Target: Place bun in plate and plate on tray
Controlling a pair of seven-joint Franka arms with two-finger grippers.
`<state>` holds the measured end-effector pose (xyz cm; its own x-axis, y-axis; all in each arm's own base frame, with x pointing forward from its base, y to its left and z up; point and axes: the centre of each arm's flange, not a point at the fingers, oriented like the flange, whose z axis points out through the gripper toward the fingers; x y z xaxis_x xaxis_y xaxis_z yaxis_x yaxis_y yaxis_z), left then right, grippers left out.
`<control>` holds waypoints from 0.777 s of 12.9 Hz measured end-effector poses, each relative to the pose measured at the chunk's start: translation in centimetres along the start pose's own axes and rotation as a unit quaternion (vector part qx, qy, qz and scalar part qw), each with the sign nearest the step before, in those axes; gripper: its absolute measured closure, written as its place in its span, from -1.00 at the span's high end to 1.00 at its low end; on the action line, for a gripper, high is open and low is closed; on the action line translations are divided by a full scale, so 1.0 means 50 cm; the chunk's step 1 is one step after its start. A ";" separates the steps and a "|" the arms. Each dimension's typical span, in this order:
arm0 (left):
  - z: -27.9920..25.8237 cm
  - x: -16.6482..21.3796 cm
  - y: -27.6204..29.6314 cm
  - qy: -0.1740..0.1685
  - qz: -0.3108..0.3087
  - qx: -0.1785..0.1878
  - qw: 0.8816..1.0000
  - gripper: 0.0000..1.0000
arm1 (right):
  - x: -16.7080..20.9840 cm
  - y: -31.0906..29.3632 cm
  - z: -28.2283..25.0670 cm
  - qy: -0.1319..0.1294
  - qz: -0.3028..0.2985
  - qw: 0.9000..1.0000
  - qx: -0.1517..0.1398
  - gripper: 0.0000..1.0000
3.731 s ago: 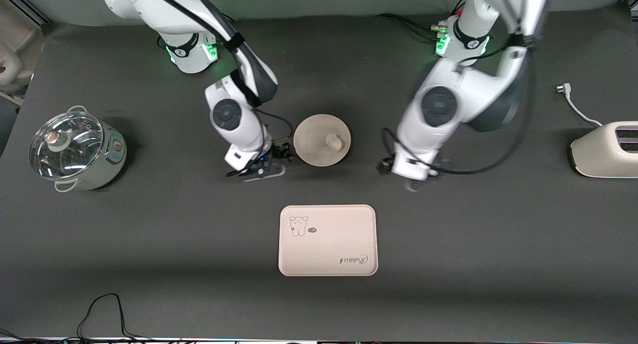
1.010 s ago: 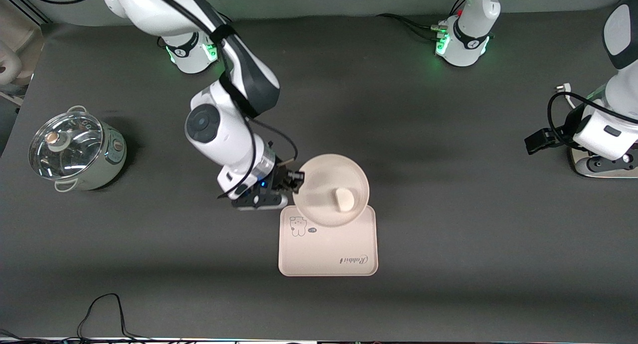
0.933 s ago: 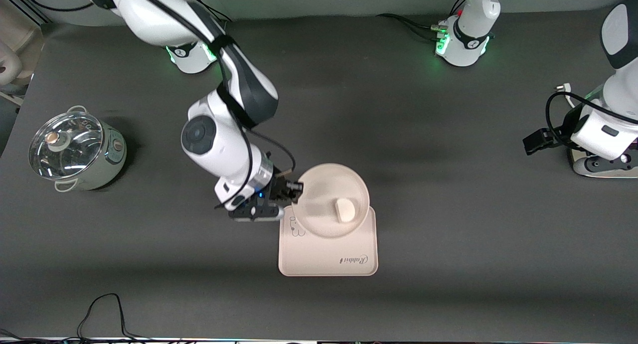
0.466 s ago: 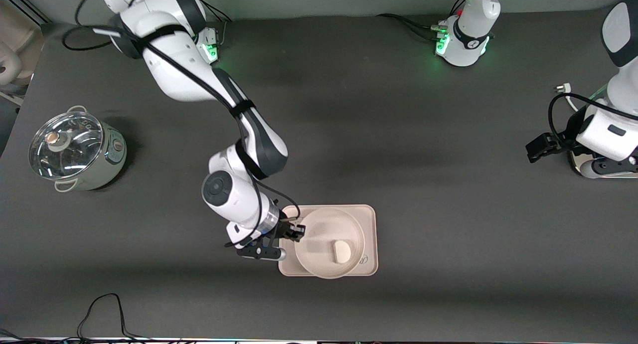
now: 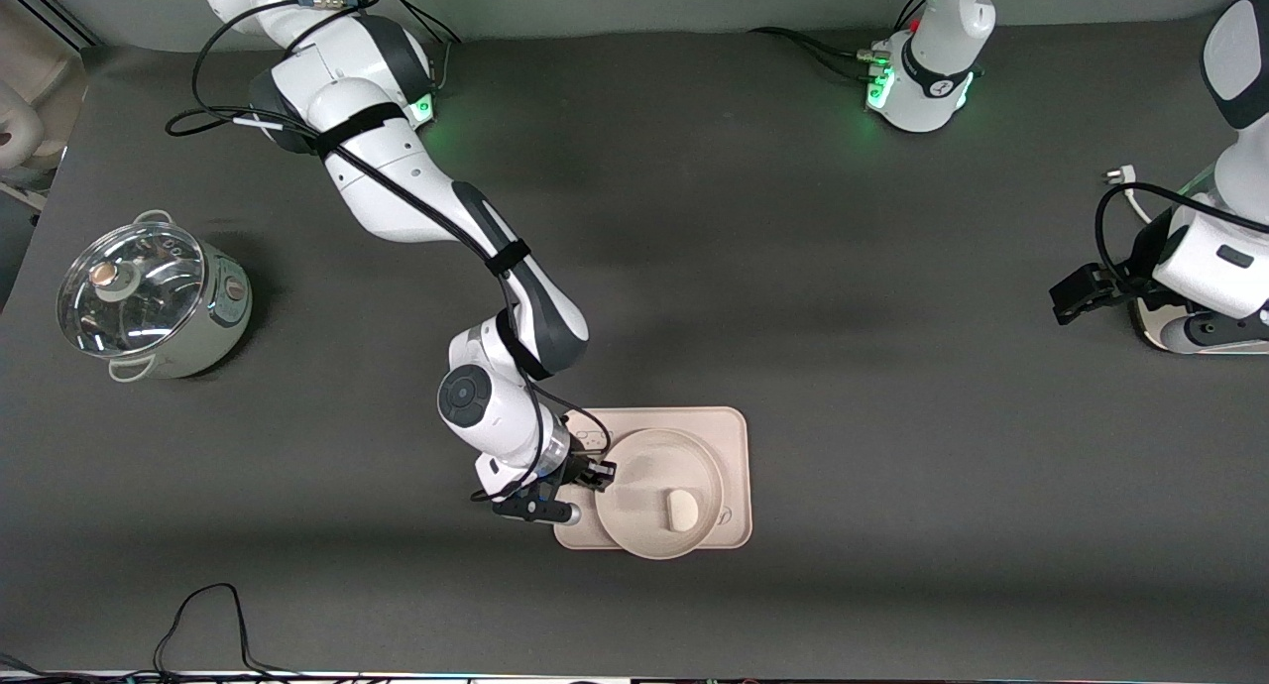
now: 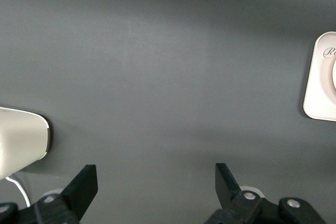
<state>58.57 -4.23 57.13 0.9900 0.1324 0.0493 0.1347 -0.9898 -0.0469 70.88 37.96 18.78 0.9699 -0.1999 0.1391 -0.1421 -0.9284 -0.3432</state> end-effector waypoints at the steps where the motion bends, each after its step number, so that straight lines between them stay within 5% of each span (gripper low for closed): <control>1: 0.003 0.001 0.000 -0.001 0.000 0.000 1.000 1.00 | 0.001 -0.004 -0.003 0.001 -0.001 1.000 0.002 -0.62; 5: 0.017 0.005 0.003 -0.007 0.001 0.000 1.000 1.00 | 0.016 -0.043 -0.066 0.003 -0.008 1.000 0.012 0.35; 8: 0.017 0.006 0.005 -0.007 0.001 0.000 1.000 1.00 | 0.043 -0.099 -0.249 -0.007 -0.038 0.999 -0.007 0.97; 10: 0.017 0.006 0.006 -0.006 0.002 0.000 1.000 1.00 | 0.065 -0.086 -0.408 -0.002 -0.045 0.998 -0.032 1.00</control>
<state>58.92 -4.43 56.28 0.9909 0.1294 0.0366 0.1311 -0.9903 -0.0467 70.62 34.93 39.65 0.9801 -0.1134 0.1631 -0.0664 -0.9610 -0.2686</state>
